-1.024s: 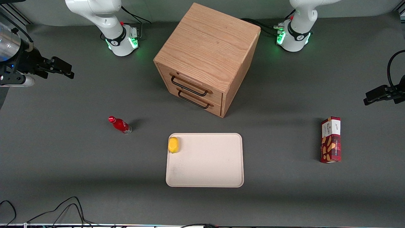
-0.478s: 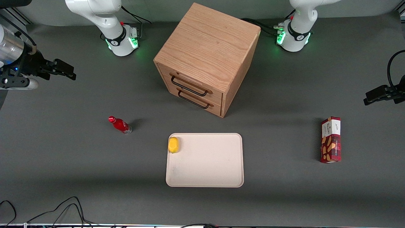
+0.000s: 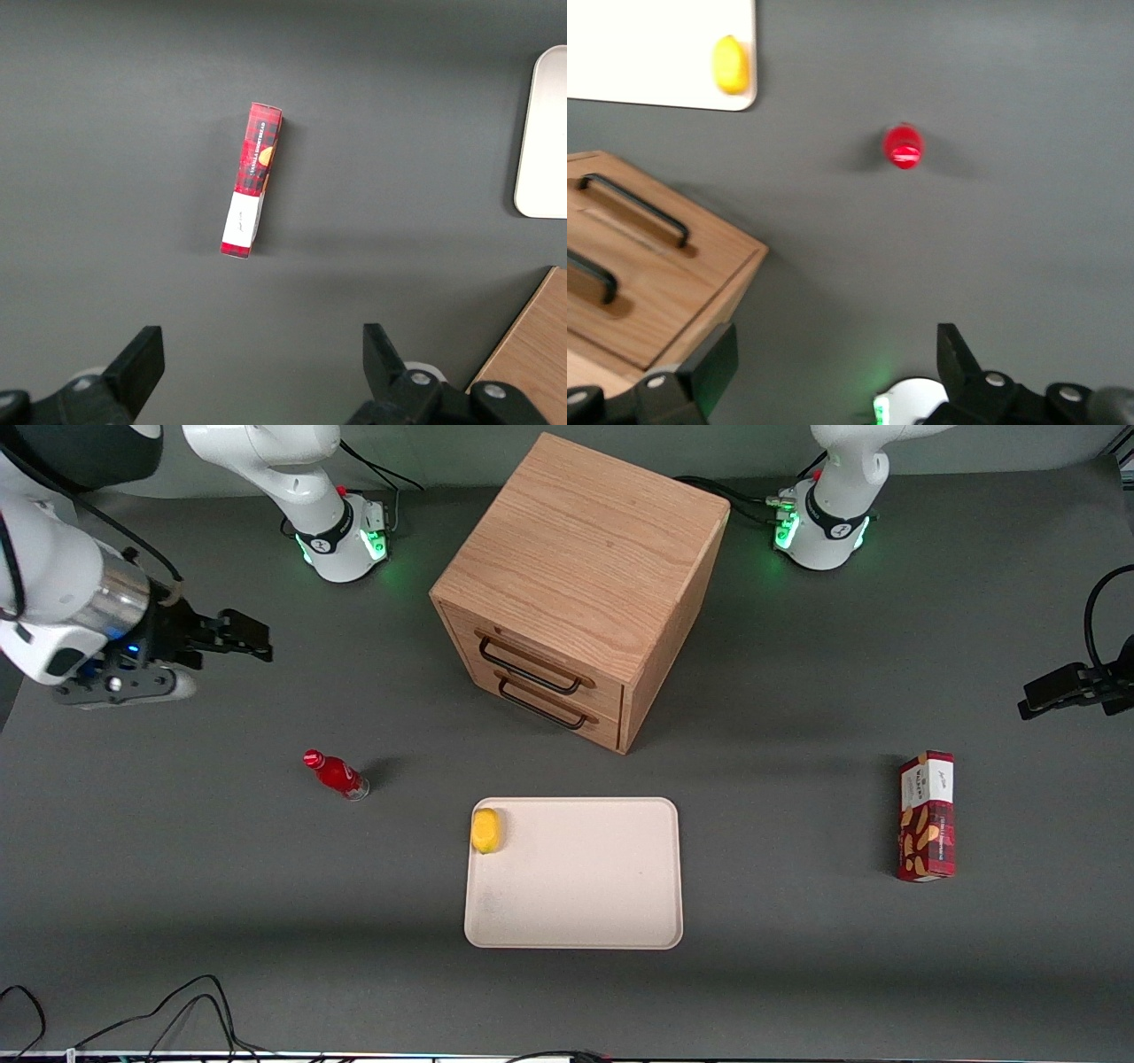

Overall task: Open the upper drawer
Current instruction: 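Move the right gripper toward the upper drawer's black handle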

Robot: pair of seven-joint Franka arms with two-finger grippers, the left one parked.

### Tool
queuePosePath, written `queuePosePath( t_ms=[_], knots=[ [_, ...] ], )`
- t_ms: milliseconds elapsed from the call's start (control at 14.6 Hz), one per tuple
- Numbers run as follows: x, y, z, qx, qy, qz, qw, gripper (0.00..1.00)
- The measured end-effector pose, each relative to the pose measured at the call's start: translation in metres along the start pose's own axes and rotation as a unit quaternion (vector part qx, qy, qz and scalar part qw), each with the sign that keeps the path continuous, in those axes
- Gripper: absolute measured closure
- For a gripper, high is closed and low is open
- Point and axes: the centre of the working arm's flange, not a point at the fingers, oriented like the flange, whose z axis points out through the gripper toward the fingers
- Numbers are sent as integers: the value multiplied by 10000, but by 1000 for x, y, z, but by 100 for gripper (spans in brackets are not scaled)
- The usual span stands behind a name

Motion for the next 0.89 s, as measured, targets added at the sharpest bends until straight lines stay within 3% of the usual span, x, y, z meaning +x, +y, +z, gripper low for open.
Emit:
queuePosePath(
  t_ms=[341,683,888],
  knots=[
    [11,-75,23,89,146,-664,9976,0],
    [37,-127,60,-62,50,-1198,9928,0],
    [51,-146,78,-31,1,-1805,9836,0]
  ],
)
